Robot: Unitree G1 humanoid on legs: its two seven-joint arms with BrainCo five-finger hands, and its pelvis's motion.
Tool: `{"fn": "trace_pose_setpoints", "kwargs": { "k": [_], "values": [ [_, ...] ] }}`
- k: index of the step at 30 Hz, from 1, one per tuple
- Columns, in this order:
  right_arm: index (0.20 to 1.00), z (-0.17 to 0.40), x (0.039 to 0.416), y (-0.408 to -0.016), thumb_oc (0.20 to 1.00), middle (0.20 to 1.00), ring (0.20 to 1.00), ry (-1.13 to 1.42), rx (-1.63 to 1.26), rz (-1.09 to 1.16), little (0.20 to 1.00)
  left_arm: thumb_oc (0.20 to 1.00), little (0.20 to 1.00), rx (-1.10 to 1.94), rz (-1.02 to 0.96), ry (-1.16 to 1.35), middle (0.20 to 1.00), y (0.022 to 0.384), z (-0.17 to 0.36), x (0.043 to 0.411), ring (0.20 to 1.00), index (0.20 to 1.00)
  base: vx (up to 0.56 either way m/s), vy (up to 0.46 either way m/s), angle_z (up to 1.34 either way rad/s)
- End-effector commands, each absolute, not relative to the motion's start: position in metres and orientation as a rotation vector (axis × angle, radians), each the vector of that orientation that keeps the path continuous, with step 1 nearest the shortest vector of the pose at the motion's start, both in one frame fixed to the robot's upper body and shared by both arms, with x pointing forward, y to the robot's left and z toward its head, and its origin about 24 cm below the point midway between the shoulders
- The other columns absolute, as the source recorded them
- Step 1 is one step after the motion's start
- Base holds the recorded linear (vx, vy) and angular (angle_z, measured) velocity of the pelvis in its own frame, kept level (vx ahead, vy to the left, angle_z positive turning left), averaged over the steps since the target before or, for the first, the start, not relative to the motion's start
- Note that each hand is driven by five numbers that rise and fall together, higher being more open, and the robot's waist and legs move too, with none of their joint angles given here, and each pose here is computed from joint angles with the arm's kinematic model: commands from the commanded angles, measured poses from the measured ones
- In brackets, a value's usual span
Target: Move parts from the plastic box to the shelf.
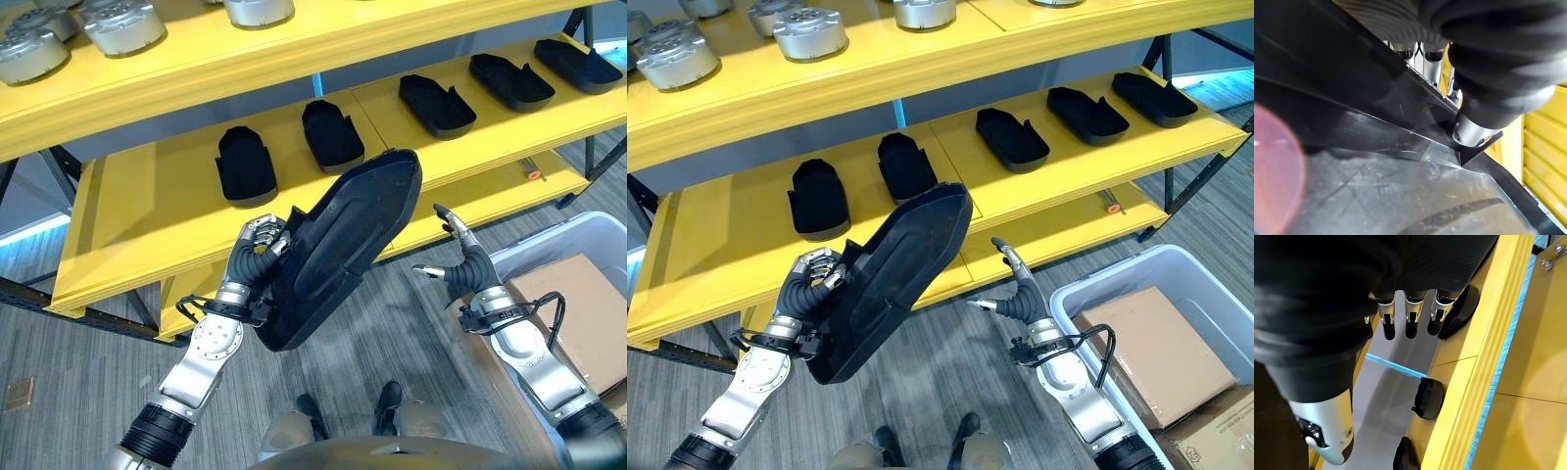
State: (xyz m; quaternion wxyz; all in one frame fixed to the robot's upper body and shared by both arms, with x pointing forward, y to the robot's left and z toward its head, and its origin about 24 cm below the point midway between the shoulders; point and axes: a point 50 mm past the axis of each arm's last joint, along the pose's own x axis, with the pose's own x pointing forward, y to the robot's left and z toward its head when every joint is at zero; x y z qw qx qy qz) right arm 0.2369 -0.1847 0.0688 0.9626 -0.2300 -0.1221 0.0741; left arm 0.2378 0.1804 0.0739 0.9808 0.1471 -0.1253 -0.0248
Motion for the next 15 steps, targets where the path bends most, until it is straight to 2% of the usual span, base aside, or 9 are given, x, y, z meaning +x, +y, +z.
{"fn": "trace_pose_setpoints", "kwargs": {
  "k": [1,5,10,15],
  "values": [
    [1.000,0.092,0.238,-0.183,1.000,1.000,1.000,-0.400,-0.438,0.144,1.000,0.200,0.200,0.236,0.077,-0.417,0.200,0.196,0.102,0.235,0.200,0.200,0.04,0.233,-0.10],
    [1.000,0.093,0.235,-0.187,1.000,1.000,1.000,-0.413,-0.447,0.149,1.000,0.200,0.200,0.205,0.140,-0.414,0.200,0.203,0.098,0.234,0.200,0.200,0.01,0.361,0.09],
    [1.000,0.094,0.232,-0.185,1.000,1.000,1.000,-0.436,-0.450,0.190,1.000,0.200,0.200,0.203,0.212,-0.413,0.200,0.202,0.096,0.238,0.200,0.200,0.05,0.513,0.55],
    [1.000,0.098,0.233,-0.178,1.000,1.000,1.000,-0.466,-0.411,0.220,1.000,0.200,0.200,0.212,0.249,-0.402,0.200,0.203,0.095,0.241,0.200,0.200,0.08,0.394,0.38]
  ]
}}
